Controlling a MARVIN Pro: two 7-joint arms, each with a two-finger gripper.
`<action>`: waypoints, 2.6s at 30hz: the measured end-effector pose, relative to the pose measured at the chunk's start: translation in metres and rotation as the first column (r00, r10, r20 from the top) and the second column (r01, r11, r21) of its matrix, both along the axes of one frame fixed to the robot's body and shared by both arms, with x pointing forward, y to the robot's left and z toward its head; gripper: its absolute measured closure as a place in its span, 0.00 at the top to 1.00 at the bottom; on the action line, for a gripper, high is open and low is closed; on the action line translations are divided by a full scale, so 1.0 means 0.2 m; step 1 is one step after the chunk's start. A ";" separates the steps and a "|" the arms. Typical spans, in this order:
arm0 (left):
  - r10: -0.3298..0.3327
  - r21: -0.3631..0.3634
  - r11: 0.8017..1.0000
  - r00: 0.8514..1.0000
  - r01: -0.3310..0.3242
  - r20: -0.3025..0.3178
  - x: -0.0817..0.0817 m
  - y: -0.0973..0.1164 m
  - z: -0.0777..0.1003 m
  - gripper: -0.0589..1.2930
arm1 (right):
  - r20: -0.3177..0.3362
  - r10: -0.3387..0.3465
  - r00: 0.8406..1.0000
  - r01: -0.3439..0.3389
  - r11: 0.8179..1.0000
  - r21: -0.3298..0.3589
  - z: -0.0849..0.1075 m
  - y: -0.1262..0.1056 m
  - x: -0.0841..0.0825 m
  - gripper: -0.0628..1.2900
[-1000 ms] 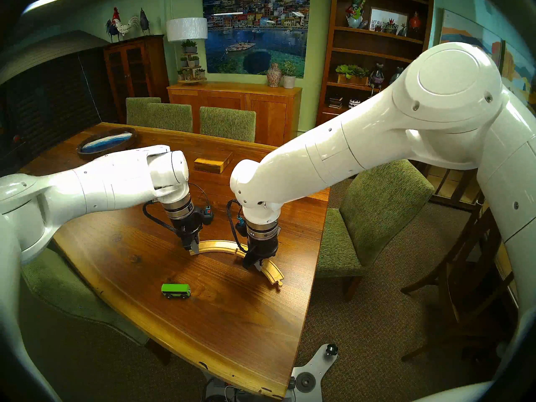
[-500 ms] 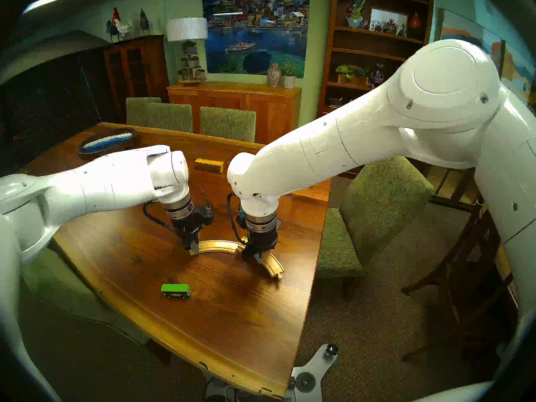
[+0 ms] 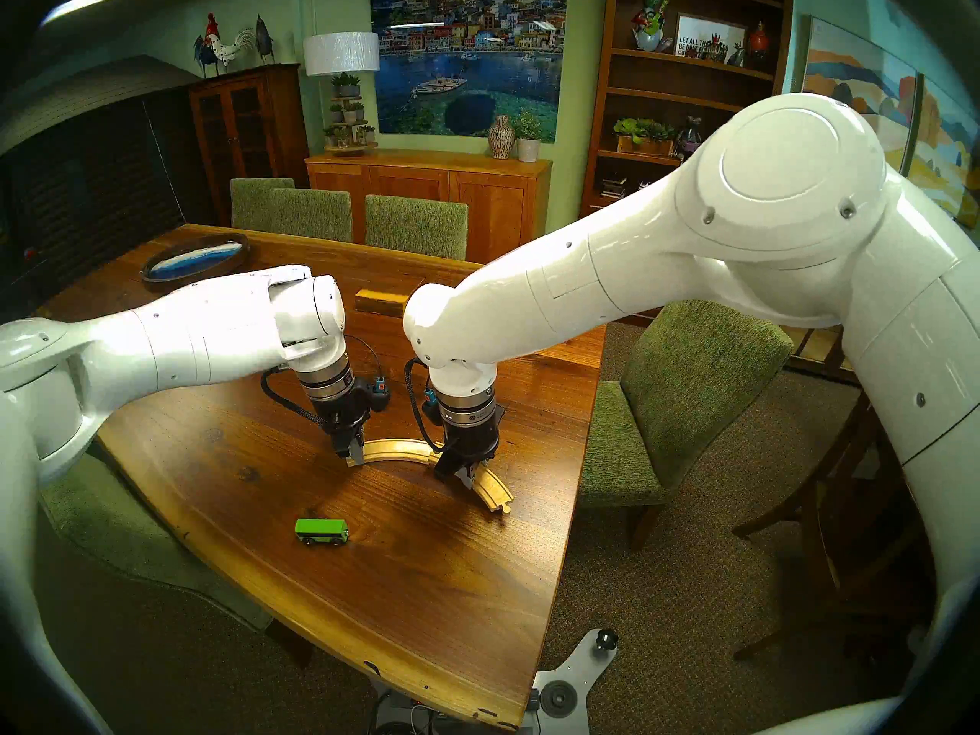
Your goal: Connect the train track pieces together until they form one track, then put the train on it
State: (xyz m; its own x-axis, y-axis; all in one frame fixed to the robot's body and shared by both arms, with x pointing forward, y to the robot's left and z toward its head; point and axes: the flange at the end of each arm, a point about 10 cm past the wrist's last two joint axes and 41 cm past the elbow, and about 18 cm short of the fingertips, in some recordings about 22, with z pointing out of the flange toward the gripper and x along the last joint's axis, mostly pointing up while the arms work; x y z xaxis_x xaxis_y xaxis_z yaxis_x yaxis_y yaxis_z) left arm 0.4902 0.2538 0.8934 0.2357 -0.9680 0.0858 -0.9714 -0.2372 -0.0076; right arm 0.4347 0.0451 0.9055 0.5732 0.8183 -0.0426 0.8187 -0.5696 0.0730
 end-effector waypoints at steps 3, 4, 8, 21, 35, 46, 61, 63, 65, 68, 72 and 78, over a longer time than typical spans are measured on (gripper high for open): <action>0.000 0.000 1.000 1.000 0.000 0.000 0.00 0.00 0.00 0.23 | 0.001 0.004 1.000 -0.004 1.000 -0.001 0.00 0.01 0.01 0.22; 0.000 0.000 1.000 1.000 0.000 0.000 0.00 0.00 0.00 0.23 | 0.002 0.005 1.000 -0.005 1.000 -0.001 0.00 0.01 0.01 0.22; 0.000 0.000 1.000 1.000 0.000 0.000 0.00 0.00 0.00 0.23 | 0.004 0.007 1.000 -0.007 1.000 -0.003 0.00 0.01 0.01 0.22; 0.000 0.000 1.000 1.000 0.000 0.000 0.00 0.00 0.00 0.23 | 0.002 0.008 1.000 -0.008 1.000 -0.010 -0.03 0.01 0.03 0.22; -0.001 -0.001 1.000 1.000 0.001 -0.001 0.00 0.00 0.00 0.23 | -0.004 -0.003 1.000 0.003 0.999 -0.045 -0.06 0.01 0.04 0.18; -0.001 -0.001 1.000 1.000 0.001 -0.001 0.00 0.00 0.00 0.23 | -0.006 0.006 1.000 -0.006 0.998 -0.056 -0.07 0.03 0.04 0.18; -0.001 -0.001 1.000 1.000 0.001 -0.002 0.00 0.00 0.00 0.23 | -0.015 0.008 1.000 -0.009 0.998 -0.059 -0.07 0.04 0.05 0.18; -0.001 -0.001 1.000 1.000 0.001 -0.002 0.00 0.00 0.00 0.23 | -0.017 0.008 1.000 -0.009 0.998 -0.056 -0.07 0.05 0.05 0.19; -0.001 -0.001 1.000 1.000 0.001 -0.002 0.00 0.00 0.00 0.23 | -0.019 0.008 1.000 -0.009 0.999 -0.053 -0.07 0.06 0.04 0.30; -0.001 -0.001 1.000 1.000 0.001 -0.002 0.00 0.00 0.00 0.23 | -0.022 0.008 1.000 -0.010 0.999 -0.050 -0.07 0.06 0.04 0.40; -0.001 -0.001 1.000 1.000 0.001 -0.001 0.00 0.00 0.00 0.23 | -0.026 0.009 1.000 -0.011 0.999 -0.049 -0.07 0.07 0.04 0.90; -0.001 -0.001 1.000 1.000 0.001 -0.001 0.00 0.00 0.00 0.23 | -0.032 0.011 0.999 -0.013 0.998 -0.054 -0.05 0.06 0.03 0.95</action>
